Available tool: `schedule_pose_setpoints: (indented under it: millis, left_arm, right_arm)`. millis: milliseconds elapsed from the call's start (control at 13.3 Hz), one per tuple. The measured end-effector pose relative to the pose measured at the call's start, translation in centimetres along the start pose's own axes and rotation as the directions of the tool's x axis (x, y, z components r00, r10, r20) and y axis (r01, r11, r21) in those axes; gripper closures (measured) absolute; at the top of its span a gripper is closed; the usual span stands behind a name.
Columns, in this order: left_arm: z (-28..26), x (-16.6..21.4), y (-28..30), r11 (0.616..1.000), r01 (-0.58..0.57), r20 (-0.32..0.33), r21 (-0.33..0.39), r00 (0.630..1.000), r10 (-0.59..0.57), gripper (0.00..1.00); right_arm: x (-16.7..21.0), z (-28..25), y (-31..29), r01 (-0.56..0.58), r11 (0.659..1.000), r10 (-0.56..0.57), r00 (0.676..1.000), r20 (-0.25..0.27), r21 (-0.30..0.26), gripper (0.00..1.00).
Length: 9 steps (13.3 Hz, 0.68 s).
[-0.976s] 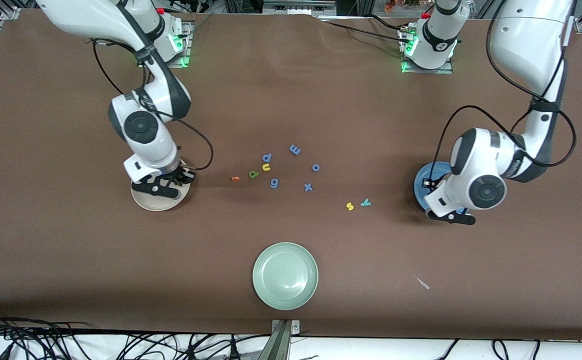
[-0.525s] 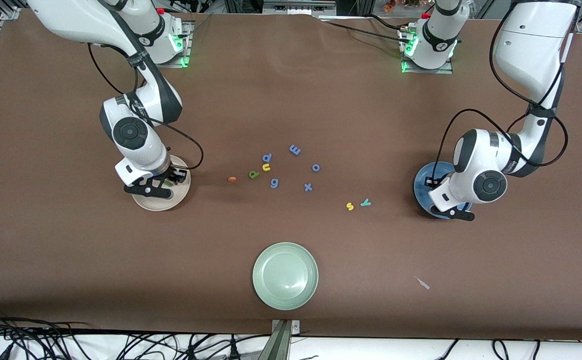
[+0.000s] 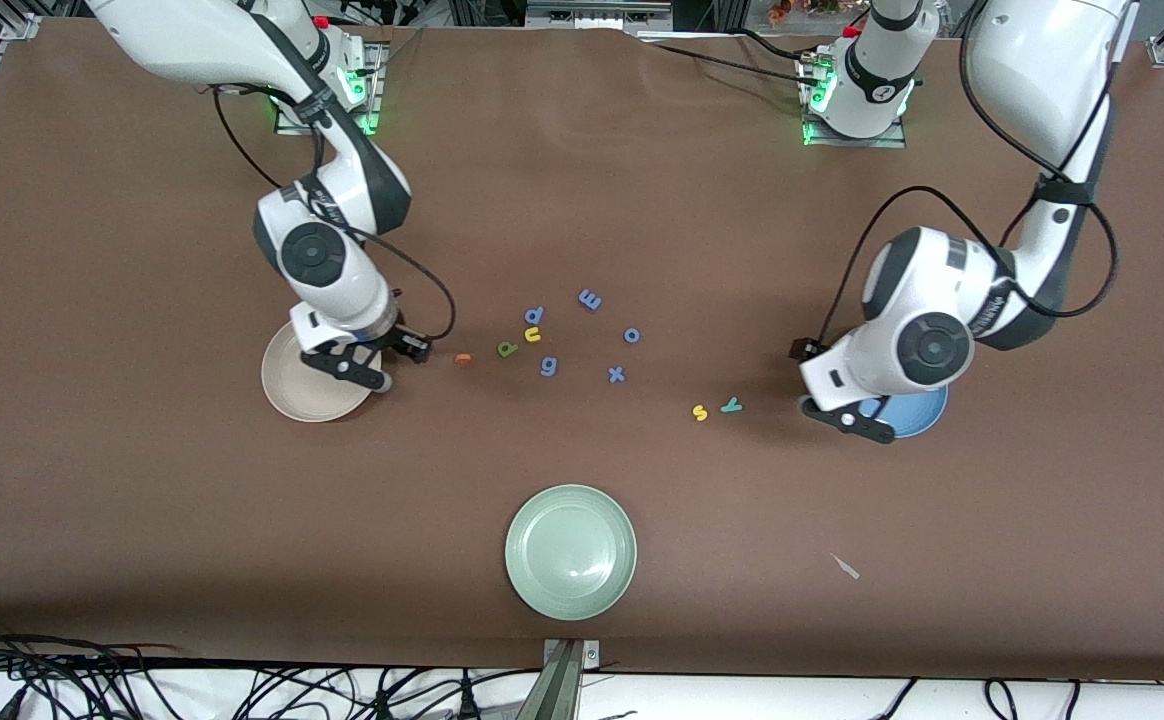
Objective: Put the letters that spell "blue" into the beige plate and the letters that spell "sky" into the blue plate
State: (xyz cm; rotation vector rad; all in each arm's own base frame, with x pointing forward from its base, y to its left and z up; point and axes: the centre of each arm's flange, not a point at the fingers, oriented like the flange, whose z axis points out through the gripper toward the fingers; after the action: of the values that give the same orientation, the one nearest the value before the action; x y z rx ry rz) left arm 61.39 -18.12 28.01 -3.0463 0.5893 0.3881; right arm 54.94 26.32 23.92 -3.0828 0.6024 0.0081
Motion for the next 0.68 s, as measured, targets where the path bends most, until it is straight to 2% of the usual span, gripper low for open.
schedule_pose_setpoints:
  millis: [150, 375, 525, 676]
  left_arm:
    - [1.2, 1.4, 3.7, 0.995, -0.104, -0.051, 0.008, 0.993, 0.104, 0.0]
    - [4.3, 2.5, 8.0, 0.967, -0.241, -0.055, 0.08, 0.968, 0.246, 0.0]
    - [5.4, 3.1, 8.5, 0.945, -0.302, -0.077, 0.123, 0.947, 0.312, 0.0]
    - [6.9, 3.4, 7.7, 0.929, -0.347, -0.106, 0.126, 0.927, 0.36, 0.0]
  right_arm:
    - [-1.1, 0.9, -2.4, -0.068, 0.997, 0.068, 0.998, 0.005, 0.031, 0.37]
    - [-2.5, 2.2, -4.6, -0.094, 0.995, 0.095, 0.996, -0.002, 0.033, 0.37]
    - [-2.7, 3.2, -5.0, -0.099, 0.994, 0.1, 0.995, -0.021, 0.046, 0.36]
    - [-2.8, 3.9, -5.0, -0.101, 0.994, 0.102, 0.994, -0.024, 0.047, 0.36]
